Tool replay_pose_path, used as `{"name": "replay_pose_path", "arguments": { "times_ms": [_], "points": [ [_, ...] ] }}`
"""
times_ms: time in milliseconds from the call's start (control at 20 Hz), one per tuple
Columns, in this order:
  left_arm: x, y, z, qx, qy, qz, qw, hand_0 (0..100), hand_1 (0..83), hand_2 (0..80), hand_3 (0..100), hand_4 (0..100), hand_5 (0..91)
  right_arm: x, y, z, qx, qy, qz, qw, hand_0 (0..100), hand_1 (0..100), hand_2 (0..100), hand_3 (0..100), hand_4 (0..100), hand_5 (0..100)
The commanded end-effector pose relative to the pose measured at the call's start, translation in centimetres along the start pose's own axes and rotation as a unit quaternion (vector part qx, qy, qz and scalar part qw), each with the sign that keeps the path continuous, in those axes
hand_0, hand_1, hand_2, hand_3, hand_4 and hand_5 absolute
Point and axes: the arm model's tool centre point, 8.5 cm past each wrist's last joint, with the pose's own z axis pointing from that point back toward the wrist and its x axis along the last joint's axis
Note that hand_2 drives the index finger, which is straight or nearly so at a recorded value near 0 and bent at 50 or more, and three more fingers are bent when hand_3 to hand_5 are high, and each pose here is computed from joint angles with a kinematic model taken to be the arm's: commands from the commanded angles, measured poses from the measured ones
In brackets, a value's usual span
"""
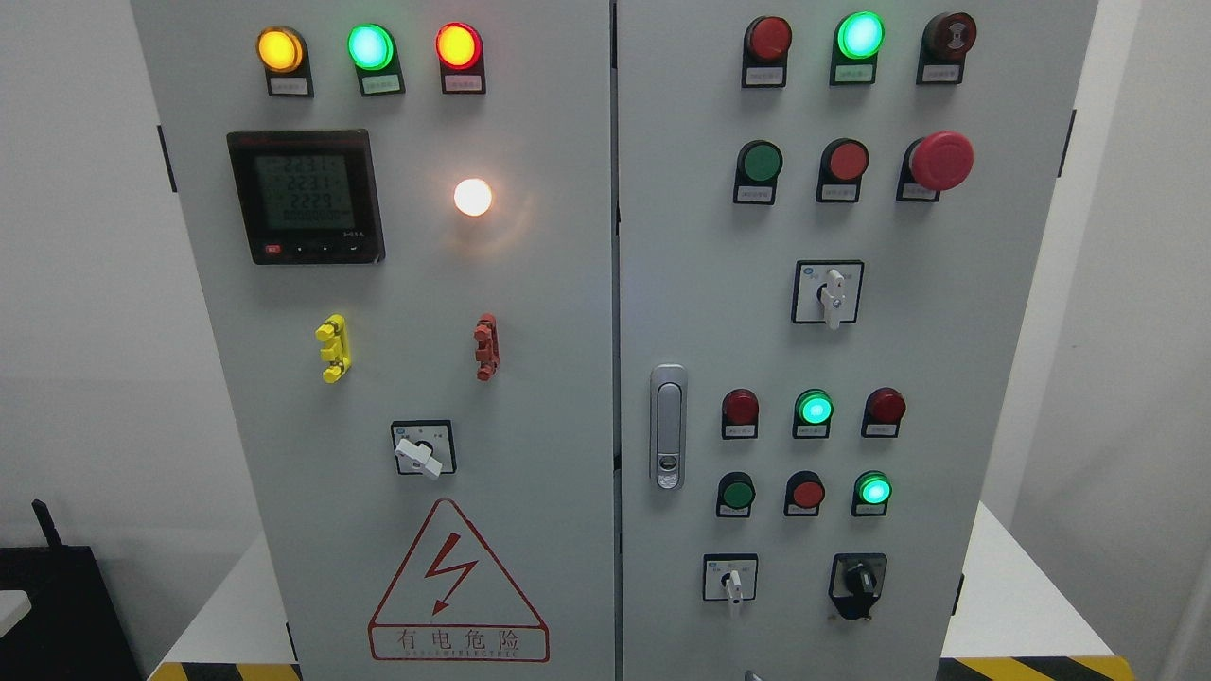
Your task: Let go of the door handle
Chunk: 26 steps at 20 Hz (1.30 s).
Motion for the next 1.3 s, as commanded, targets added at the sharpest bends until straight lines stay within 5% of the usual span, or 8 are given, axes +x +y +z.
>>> {"name": "replay_pose_path", "arguments": {
  "times_ms": [0, 550, 800, 900, 950, 1050, 1250],
  "points": [
    [-0.7, 0.1, 0.1, 0.001, 0.011, -0.006, 1.0, 12, 38.9, 0.0, 0, 0, 0.0, 0.1, 0.1, -0.2, -0.004, -0.001, -0.004, 1.0, 50, 7, 0, 7, 2, 0],
    [-0.7, 0.0, 0.1, 0.0, 0.011, -0.006, 1.0, 12, 38.9, 0.0, 0, 0, 0.0, 1.0, 0.1, -1.0, 0.001, -0.029, 0.044, 0.999, 50, 8, 0, 12, 8, 4],
    [-0.7, 0.0, 0.1, 0.0, 0.011, -0.006, 1.0, 12, 38.9, 0.0, 0, 0, 0.0, 3.9, 1.0, -3.4, -0.026, -0.109, 0.191, 0.975, 45, 25, 0, 37, 37, 29],
    [-0.7, 0.0, 0.1, 0.0, 0.011, -0.006, 1.0, 12, 38.9, 0.0, 0, 0, 0.0, 4.8, 1.8, -4.3, -0.023, -0.134, 0.249, 0.959, 44, 32, 0, 59, 57, 55],
    [-0.7, 0.0, 0.1, 0.0, 0.011, -0.006, 1.0, 12, 38.9, 0.0, 0, 0, 0.0, 5.3, 2.4, -4.7, -0.026, -0.141, 0.267, 0.953, 43, 32, 0, 61, 59, 58],
    [-0.7, 0.0, 0.1, 0.0, 0.011, -0.006, 1.0, 12, 38.9, 0.0, 0, 0, 0.0, 5.8, 3.0, -5.1, -0.031, -0.152, 0.306, 0.939, 40, 37, 0, 80, 75, 82],
    [-0.7, 0.0, 0.1, 0.0, 0.011, -0.006, 1.0, 12, 38.9, 0.0, 0, 0, 0.0, 7.1, 3.1, -7.0, -0.086, -0.155, 0.372, 0.911, 36, 42, 0, 94, 90, 97]
  ]
}}
